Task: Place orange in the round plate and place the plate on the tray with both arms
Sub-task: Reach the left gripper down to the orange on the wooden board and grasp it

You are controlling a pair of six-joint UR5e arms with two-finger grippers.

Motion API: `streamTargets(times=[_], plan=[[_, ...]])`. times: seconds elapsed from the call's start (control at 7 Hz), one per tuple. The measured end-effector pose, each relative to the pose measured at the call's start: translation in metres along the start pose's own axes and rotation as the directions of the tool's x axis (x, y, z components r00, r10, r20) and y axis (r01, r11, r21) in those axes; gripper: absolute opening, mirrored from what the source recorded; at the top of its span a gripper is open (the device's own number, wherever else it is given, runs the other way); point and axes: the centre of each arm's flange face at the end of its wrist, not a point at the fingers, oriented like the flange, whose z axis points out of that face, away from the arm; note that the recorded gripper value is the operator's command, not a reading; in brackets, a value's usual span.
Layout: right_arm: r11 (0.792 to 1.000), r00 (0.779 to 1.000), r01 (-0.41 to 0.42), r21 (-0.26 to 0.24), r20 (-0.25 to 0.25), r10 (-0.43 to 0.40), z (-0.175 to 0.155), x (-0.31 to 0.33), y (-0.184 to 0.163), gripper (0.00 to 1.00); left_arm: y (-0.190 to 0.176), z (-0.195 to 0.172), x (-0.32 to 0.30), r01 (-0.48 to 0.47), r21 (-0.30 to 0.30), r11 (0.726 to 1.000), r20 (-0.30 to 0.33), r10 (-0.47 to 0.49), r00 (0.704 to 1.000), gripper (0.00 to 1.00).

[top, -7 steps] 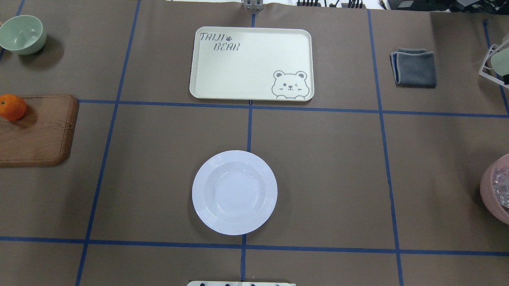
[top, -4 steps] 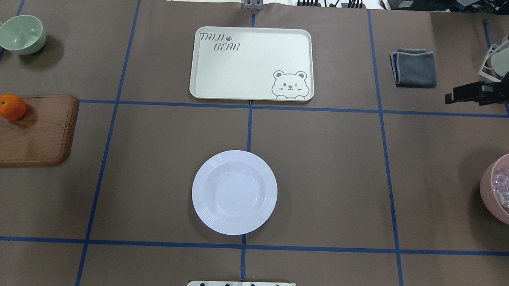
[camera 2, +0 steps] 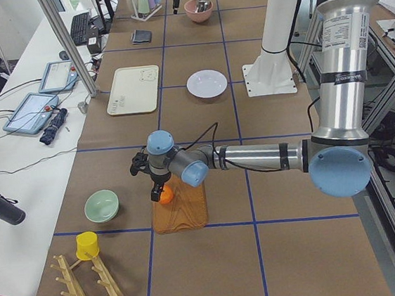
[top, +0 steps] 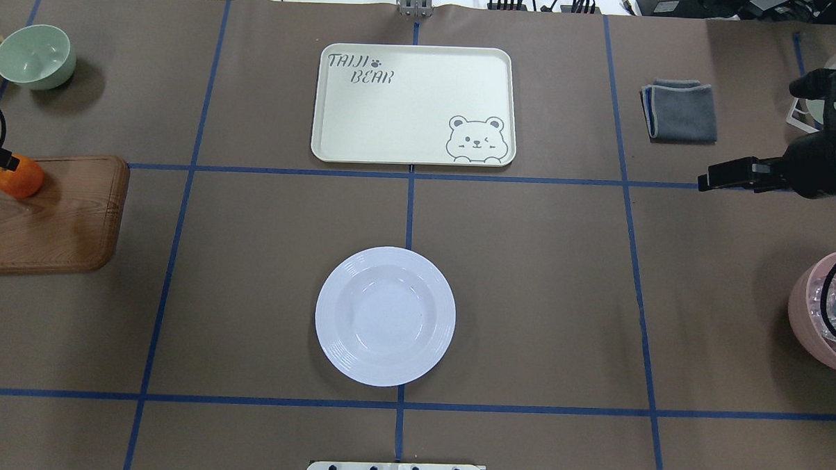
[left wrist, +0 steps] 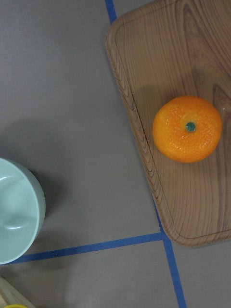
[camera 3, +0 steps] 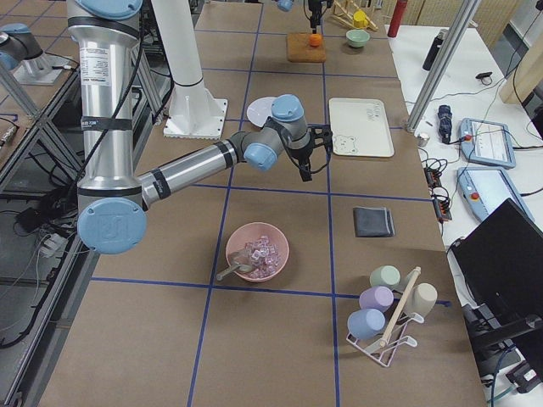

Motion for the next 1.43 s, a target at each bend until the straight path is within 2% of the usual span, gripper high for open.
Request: streamTargets(times=[0.57,0.71,0.86,1.0,1.29,1.43], plan=[[1.000,1.000,0.008,0.005,-0.009,-0.008,0.005,-0.002,0.001,1.00,0.003,0.036,0.000,-0.012,-0.043,0.999,-0.005,0.011,1.000,0.97],[1.000,1.000,0.010,0.005,-0.011,-0.010,0.006,-0.002,0.002,1.00,0.006,0.043,-0.001,-0.017,-0.045,0.999,-0.008,0.017,1.000,0.68],[1.000,1.000,0.011,0.004,-0.013,-0.011,0.007,-0.002,0.002,1.00,0.008,0.046,-0.002,-0.023,-0.043,0.999,-0.012,0.022,1.000,0.21],[1.000,1.000,0.011,0.003,-0.013,-0.011,0.008,-0.002,0.003,1.00,0.008,0.046,-0.001,-0.028,-0.036,0.999,-0.015,0.028,1.000,0.00],[1.000,1.000,0.011,0.002,-0.012,-0.011,0.009,-0.003,0.003,1.00,0.002,0.031,0.014,-0.047,-0.013,0.999,-0.045,0.047,0.998,0.00],[1.000,1.000,0.012,0.001,-0.010,-0.012,0.009,-0.004,0.003,1.00,-0.008,0.012,0.032,-0.037,-0.003,0.999,-0.068,0.037,0.997,0.00]])
